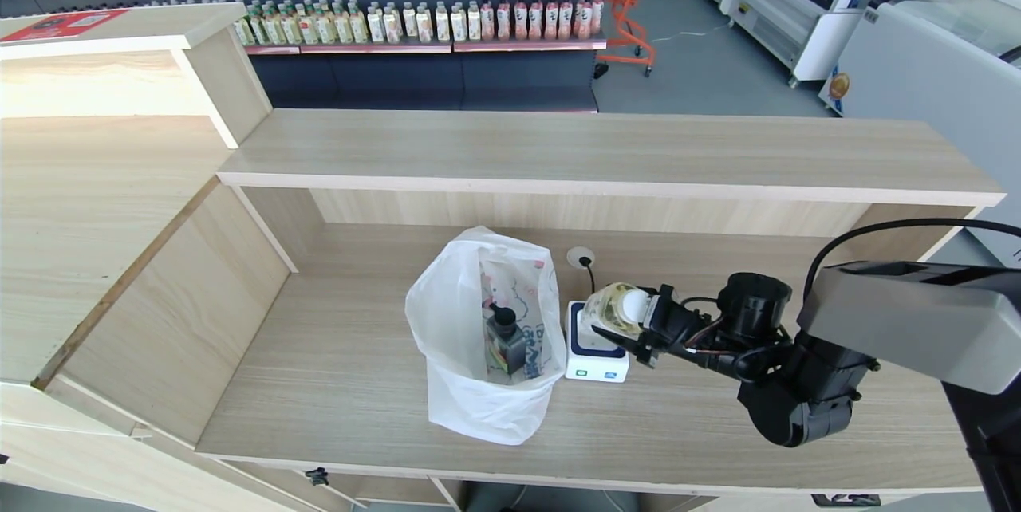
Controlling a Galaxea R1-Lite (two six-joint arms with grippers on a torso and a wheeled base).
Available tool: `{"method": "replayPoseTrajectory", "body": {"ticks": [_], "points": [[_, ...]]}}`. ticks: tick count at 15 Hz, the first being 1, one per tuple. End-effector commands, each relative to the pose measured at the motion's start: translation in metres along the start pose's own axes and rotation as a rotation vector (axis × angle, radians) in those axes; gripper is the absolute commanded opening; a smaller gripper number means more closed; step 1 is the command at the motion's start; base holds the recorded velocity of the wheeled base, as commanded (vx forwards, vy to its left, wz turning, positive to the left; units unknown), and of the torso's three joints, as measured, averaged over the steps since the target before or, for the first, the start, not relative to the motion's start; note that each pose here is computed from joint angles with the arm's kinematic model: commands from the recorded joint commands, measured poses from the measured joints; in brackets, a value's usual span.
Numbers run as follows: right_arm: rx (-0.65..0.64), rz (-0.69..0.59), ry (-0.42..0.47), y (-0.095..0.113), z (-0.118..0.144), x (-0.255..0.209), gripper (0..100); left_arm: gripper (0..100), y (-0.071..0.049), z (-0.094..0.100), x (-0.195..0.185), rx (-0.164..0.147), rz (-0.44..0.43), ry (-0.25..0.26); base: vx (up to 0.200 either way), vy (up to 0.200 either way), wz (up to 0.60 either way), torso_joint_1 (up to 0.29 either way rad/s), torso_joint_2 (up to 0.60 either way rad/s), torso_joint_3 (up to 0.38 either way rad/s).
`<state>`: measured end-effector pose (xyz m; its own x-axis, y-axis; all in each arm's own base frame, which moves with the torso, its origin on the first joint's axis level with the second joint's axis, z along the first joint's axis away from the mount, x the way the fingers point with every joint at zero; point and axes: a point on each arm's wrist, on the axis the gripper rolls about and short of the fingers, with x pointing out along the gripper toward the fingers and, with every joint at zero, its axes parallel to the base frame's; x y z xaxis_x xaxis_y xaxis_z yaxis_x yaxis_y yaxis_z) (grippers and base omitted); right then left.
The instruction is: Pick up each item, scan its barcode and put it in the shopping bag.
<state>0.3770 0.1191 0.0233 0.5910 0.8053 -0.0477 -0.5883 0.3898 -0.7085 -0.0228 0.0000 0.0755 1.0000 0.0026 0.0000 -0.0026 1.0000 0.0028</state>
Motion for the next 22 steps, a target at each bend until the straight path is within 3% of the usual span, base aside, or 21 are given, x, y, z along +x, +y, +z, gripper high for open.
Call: {"method": "replayPoseTrajectory", "body": {"ticks": [1,9,12,15,17,20,22], "points": [[0.003,0.010,-0.002,0.003,-0.005,0.004,0,100,0.000,0.000,0.000,0.000,0.001,0.002,0.000,0.000,0.00,0.000,0.00,0.000],[-0.041,0.034,-0.030,0.006,-0.014,0.006,0,100,0.000,0.000,0.000,0.000,0.002,0.002,0.000,0.000,0.00,0.000,0.00,0.000],[-0.036,0.004,-0.055,-0.008,-0.001,0.005,0,100,0.000,0.000,0.000,0.000,0.001,0.002,0.000,0.000,0.00,0.000,0.00,0.000],[0.182,-0.120,-0.113,-0.051,0.052,-0.009,0,100,0.000,0.000,0.000,0.000,0.001,0.002,0.000,0.000,0.00,0.000,0.00,0.000],[0.414,-0.259,-0.076,-0.066,0.079,-0.022,0,100,0.000,0.000,0.000,0.000,0.001,0.002,0.000,0.000,0.00,0.000,0.00,0.000],[0.603,-0.312,0.043,-0.067,0.096,-0.016,0,100,0.000,0.000,0.000,0.000,0.001,0.002,0.000,0.000,0.00,0.000,0.00,0.000],[0.682,-0.288,0.036,-0.057,0.100,0.006,0,100,0.000,0.000,0.000,0.000,0.001,0.002,0.000,0.000,0.00,0.000,0.00,0.000]]}}
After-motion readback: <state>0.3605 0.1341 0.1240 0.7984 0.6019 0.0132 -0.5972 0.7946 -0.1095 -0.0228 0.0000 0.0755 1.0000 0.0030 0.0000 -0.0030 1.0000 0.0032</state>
